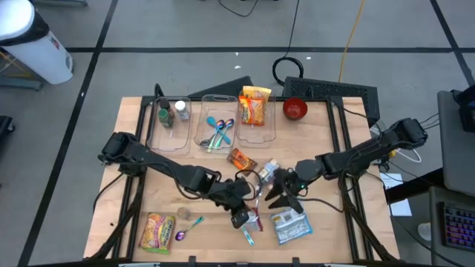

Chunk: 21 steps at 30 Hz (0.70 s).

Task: Pick & Place Food Item
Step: Put the red noodle pack into the right transparent bin

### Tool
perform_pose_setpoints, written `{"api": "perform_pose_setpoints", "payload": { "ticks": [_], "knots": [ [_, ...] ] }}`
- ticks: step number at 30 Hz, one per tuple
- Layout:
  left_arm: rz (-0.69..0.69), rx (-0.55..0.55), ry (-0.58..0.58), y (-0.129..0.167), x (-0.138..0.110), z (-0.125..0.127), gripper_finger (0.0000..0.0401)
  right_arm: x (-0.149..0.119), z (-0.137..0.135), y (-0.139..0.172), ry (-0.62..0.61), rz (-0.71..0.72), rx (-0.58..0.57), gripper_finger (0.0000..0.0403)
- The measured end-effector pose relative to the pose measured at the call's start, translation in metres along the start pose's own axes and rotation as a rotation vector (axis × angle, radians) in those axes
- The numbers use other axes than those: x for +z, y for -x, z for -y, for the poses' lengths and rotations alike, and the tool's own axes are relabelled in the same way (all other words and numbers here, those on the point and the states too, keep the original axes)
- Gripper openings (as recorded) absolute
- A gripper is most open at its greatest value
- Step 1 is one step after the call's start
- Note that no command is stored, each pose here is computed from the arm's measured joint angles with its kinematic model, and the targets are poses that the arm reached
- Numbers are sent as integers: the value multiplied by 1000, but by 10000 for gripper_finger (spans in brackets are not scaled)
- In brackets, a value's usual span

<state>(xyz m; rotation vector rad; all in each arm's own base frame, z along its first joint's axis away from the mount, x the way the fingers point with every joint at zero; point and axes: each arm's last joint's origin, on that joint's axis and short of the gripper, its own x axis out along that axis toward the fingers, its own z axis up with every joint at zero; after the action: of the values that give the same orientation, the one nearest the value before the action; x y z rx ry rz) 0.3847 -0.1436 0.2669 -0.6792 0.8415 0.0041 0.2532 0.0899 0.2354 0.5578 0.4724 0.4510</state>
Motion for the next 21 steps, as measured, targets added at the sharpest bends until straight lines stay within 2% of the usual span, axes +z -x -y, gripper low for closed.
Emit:
{"api": "perform_pose_setpoints", "payload": {
  "ticks": [7, 16, 21],
  "knots": [
    [96, 46, 1, 3, 9, 0, 1, 11, -9, 16, 44, 116, -42, 169],
    [221, 76, -1, 4, 21, -3, 0, 6, -4, 19, 23, 85, -152, 169],
    [292, 98, -1, 6, 29, -5, 0, 6, -3, 19, 20, 84, -164, 169]
  ]
}}
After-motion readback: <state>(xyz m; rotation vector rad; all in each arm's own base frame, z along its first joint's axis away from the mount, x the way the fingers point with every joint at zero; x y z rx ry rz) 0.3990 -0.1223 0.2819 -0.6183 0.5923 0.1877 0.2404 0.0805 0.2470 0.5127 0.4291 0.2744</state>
